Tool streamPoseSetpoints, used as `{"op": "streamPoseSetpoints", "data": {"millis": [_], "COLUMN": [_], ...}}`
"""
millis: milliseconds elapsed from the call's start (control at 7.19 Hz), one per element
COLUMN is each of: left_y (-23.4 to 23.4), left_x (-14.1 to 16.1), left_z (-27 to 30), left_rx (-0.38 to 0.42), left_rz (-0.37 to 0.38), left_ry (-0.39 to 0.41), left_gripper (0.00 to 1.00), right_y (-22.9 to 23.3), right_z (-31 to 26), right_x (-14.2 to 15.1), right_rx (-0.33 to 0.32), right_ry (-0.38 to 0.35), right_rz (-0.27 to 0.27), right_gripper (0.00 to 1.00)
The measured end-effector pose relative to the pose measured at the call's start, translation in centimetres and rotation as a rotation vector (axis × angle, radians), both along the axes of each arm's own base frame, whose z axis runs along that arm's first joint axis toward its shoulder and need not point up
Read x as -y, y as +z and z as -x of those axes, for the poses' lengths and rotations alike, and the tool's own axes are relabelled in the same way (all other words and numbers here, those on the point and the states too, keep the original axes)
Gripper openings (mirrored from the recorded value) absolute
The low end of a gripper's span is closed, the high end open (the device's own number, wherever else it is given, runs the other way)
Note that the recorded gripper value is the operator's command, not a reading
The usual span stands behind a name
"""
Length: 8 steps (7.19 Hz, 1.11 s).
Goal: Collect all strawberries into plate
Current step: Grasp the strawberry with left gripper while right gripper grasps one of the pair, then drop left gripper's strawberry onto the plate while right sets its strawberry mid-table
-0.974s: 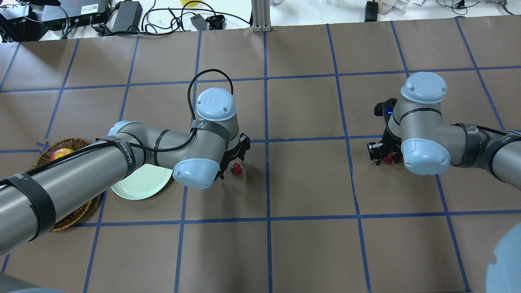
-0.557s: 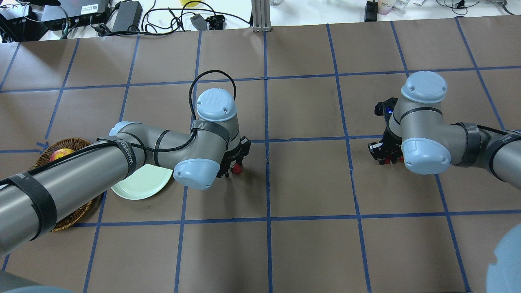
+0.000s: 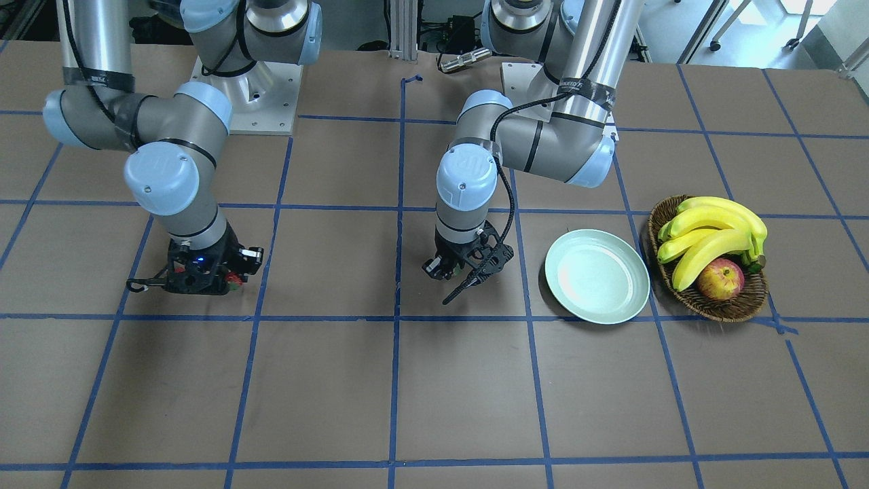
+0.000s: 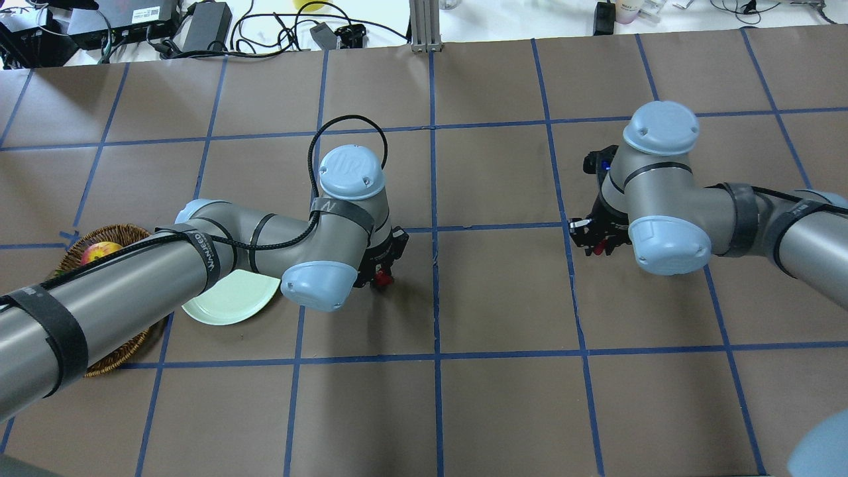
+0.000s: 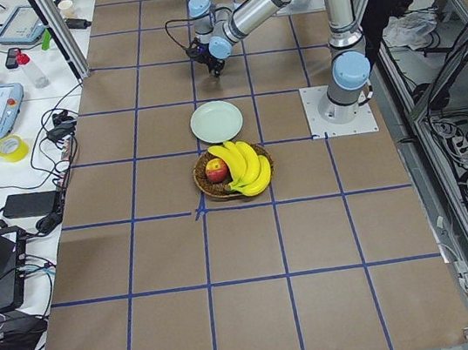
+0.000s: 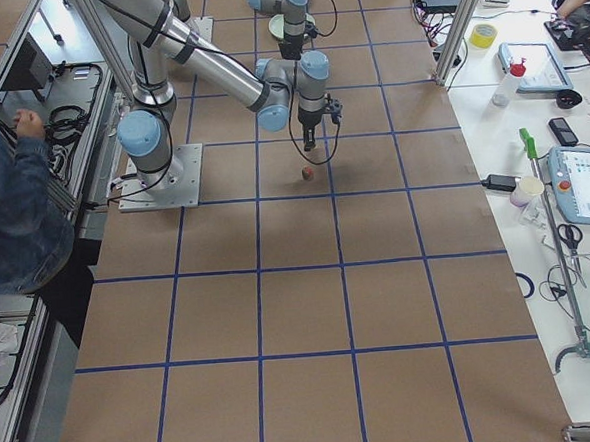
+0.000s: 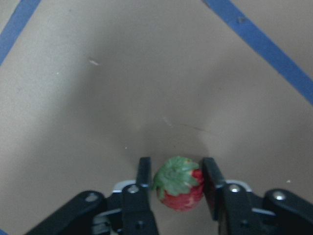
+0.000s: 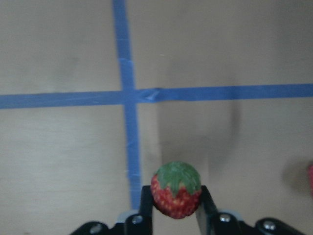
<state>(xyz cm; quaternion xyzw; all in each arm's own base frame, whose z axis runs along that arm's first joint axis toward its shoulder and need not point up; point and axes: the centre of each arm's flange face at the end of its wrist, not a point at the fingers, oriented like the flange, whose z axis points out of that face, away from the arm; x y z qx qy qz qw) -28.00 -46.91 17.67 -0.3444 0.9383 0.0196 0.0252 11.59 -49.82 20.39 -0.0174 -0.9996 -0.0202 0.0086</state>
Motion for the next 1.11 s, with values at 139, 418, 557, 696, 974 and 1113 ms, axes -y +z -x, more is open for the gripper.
{"op": "streamPoseSetpoints", "data": {"millis": [139, 418, 557, 696, 974, 1113], "left_y": [0.3, 2.1, 3.7, 5.4, 8.0, 8.7], "left_x": [0.0, 0.6, 1.5, 2.5, 4.3, 5.0], "left_z": [0.0, -1.1, -3.1, -5.6, -12.1, -15.3], "left_rx": [-0.002, -0.012, -0.017, -0.018, -0.005, 0.003], "left_rz": [0.006, 0.035, 0.058, 0.084, 0.119, 0.121], "left_ry": [-0.023, -0.118, -0.17, -0.224, -0.37, -0.452], "left_gripper": [0.05, 0.0, 0.0, 0.0, 0.0, 0.0], "right_y": [0.5, 0.5, 0.2, 0.1, 0.5, -0.1], "right_z": [-3.9, -10.0, -13.1, -16.0, -21.9, -25.0], "right_x": [-0.1, -1.0, -1.4, -1.6, -1.2, -0.8], "right_rx": [0.047, 0.139, 0.199, 0.251, 0.312, 0.335], "right_ry": [-0.044, -0.105, -0.108, -0.114, -0.136, -0.129], "right_rz": [0.006, -0.016, -0.038, -0.057, -0.072, -0.079], "right_gripper": [0.0, 0.0, 0.0, 0.0, 0.01, 0.23]}}
